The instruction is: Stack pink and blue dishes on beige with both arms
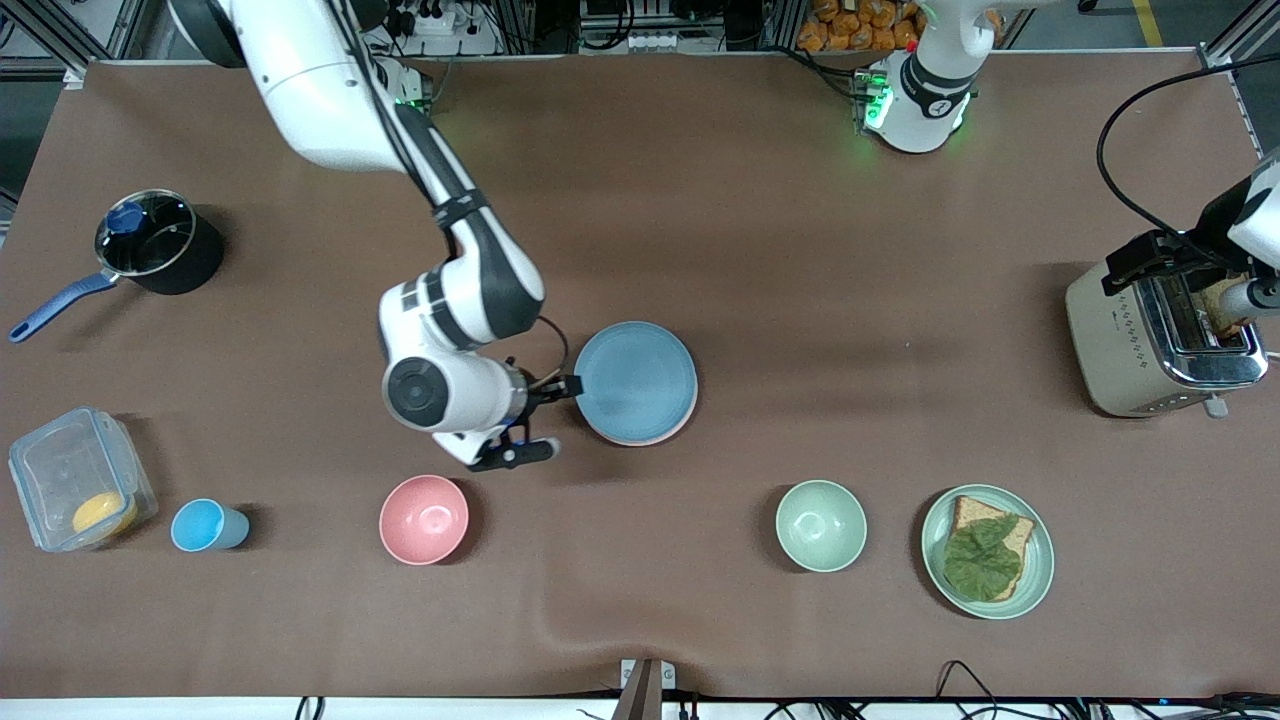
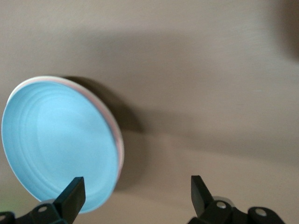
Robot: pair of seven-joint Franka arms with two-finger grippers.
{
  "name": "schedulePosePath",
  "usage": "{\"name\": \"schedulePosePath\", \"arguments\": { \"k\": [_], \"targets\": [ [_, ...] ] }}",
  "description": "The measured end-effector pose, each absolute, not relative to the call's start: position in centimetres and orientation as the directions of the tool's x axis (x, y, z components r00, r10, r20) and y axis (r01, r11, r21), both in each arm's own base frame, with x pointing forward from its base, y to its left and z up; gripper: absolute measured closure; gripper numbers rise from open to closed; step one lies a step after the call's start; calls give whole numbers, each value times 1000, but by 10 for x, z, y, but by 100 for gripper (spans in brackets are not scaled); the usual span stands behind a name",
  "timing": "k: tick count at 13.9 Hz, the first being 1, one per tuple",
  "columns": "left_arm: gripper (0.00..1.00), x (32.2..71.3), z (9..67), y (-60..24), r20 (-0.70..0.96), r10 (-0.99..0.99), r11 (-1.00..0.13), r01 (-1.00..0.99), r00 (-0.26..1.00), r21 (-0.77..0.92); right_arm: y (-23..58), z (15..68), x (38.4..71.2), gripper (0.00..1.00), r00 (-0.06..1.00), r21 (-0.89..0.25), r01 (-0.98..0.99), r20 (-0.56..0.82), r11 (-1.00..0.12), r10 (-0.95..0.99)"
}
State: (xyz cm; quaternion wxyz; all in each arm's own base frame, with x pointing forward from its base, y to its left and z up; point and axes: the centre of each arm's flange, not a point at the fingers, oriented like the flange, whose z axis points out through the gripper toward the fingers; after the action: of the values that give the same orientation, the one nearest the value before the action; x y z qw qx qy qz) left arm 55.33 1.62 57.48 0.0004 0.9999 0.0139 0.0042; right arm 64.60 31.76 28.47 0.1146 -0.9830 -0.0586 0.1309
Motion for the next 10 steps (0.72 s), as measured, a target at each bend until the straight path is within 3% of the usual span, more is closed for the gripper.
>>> {"name": "schedulePosePath", "arguments": {
  "k": [6, 10],
  "targets": [
    [0, 554, 578, 12, 16, 20, -1000, 20, 1000, 1, 192, 340, 694, 0, 969, -239, -15, -243, -971, 45],
    [0, 554, 579, 12, 17, 20, -1000, 20, 1000, 1, 93, 387, 701, 0, 974, -165, -37, -226, -986, 1]
  ]
}}
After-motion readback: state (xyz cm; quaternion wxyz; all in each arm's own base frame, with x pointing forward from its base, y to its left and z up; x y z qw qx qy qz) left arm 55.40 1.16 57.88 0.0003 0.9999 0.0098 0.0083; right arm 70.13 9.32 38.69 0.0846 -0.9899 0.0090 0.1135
